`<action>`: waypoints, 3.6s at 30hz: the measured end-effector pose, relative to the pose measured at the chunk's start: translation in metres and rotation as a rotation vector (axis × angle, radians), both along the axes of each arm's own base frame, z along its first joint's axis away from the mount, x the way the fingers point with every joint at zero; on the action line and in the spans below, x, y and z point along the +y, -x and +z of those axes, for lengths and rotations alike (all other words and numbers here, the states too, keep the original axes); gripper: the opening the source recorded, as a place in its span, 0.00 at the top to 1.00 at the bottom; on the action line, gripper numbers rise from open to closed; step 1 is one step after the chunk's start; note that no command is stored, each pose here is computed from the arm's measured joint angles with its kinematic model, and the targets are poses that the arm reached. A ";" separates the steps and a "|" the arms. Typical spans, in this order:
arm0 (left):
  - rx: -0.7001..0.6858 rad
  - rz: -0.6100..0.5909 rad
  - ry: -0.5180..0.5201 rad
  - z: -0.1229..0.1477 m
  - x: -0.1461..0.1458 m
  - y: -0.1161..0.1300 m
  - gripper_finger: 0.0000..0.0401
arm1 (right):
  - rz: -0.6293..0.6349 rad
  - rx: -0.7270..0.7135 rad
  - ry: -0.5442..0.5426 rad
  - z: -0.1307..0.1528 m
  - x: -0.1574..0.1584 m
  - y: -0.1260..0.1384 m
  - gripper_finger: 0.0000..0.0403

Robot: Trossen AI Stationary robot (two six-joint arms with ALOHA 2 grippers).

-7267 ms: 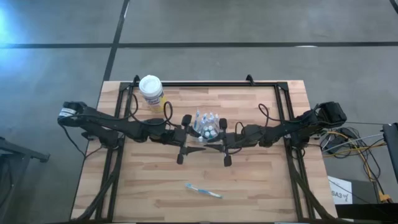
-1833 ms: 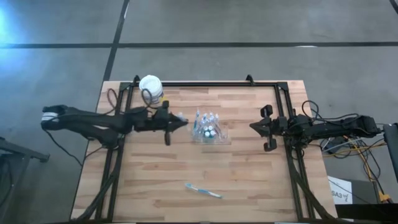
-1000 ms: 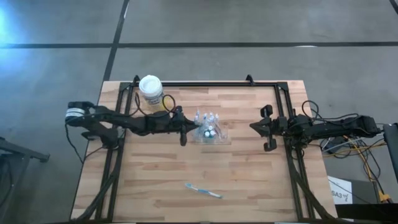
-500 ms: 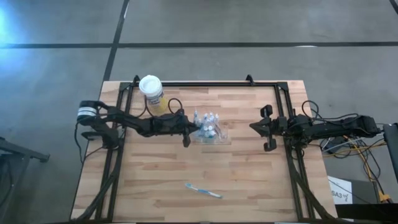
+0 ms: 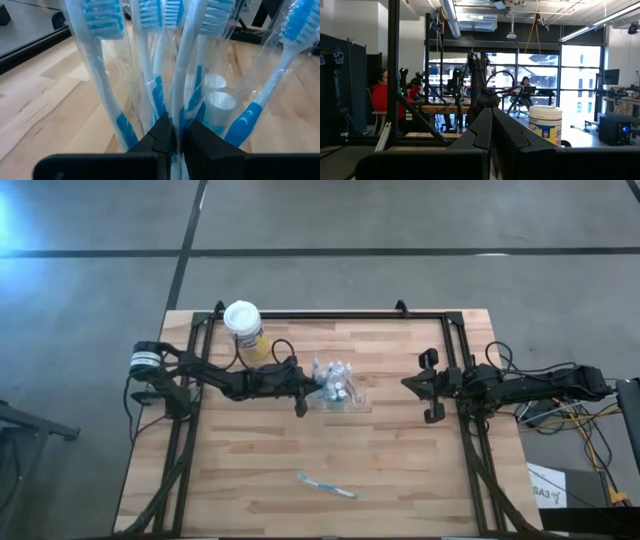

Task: Pick & Place toothbrushing station
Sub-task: Put the blue toothbrush into the left compartment of the transparent organizer

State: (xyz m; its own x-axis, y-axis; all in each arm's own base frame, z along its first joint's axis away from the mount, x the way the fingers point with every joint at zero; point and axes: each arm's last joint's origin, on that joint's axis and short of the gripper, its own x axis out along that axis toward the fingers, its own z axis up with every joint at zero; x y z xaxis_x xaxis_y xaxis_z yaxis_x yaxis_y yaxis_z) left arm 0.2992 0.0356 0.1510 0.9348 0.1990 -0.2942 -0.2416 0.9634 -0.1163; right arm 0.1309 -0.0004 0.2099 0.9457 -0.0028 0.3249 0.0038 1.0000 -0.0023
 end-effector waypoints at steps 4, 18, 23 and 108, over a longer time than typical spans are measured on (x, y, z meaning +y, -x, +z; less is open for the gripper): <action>0.023 0.000 0.005 -0.002 0.000 0.002 0.84 | 0.001 0.000 -0.002 0.000 0.000 0.000 0.98; -0.056 -0.035 -0.003 0.019 -0.002 0.006 0.56 | 0.000 0.000 -0.002 0.000 0.000 0.000 0.98; -0.037 -0.061 -0.059 0.036 -0.003 0.016 0.53 | 0.001 0.003 -0.002 0.000 0.000 0.000 0.98; -0.252 -0.258 0.066 0.034 -0.034 0.210 0.95 | 0.068 1.021 -0.264 0.000 0.144 -0.220 0.95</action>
